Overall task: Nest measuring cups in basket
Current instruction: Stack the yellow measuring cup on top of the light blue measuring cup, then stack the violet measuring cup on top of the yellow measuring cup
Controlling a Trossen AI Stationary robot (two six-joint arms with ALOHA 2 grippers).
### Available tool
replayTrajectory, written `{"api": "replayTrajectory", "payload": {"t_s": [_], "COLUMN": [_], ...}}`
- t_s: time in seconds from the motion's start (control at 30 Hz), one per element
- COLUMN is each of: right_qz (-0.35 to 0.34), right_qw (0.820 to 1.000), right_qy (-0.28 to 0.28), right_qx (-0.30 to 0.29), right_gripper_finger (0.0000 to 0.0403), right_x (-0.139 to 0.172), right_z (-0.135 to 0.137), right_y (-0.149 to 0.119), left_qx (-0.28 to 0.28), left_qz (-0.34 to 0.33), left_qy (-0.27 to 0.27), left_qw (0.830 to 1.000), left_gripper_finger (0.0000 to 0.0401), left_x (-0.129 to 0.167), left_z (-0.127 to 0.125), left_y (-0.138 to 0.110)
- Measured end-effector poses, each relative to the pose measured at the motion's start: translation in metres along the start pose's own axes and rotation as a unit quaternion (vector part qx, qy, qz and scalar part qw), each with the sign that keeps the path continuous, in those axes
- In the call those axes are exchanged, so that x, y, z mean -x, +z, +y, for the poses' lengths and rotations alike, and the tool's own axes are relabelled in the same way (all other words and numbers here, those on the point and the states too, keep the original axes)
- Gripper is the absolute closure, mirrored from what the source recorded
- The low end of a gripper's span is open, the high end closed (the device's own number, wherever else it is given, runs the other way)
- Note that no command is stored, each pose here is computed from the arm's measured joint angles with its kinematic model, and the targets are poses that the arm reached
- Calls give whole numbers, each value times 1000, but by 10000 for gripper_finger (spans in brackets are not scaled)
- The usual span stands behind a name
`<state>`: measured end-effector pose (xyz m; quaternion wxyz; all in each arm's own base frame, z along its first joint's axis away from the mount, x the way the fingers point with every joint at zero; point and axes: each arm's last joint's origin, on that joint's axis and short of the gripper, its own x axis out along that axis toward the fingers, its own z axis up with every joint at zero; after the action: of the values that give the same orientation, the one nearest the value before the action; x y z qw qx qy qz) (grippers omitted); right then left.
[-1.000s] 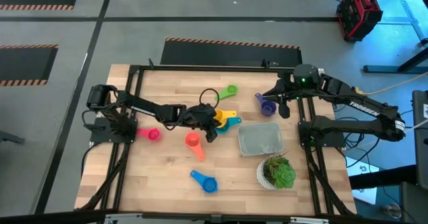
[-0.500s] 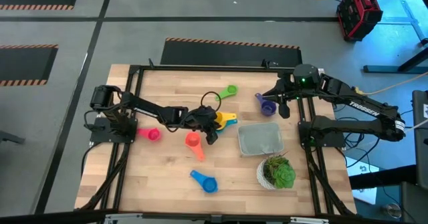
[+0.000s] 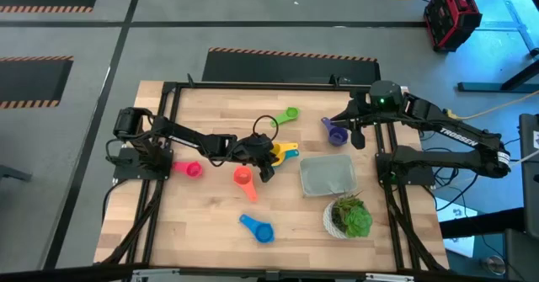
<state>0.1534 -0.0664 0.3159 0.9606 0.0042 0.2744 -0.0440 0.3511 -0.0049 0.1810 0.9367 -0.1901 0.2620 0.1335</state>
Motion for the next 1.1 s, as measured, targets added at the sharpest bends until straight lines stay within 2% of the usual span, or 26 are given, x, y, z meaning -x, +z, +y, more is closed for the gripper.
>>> {"api": "replayTrajectory", "payload": {"t_s": [0.37, 0.67, 1.1], "right_qz": [0, 0, 0], "right_qw": [1000, 1000, 1000], "right_qy": [0, 0, 0], "right_qx": [0, 0, 0], "right_gripper_finger": [338, 338, 338], "right_x": [0, 0, 0], "right_z": [0, 0, 0], "right_y": [0, 0, 0], "left_qx": [0, 1, -105], "left_qz": [0, -20, -131], "left_qy": [0, -10, -45], "left_qw": [1000, 1000, 985], "left_gripper_finger": [294, 290, 291], "left_x": [0, 0, 6], "left_z": [0, -2, -12], "left_y": [0, 4, 25]}}
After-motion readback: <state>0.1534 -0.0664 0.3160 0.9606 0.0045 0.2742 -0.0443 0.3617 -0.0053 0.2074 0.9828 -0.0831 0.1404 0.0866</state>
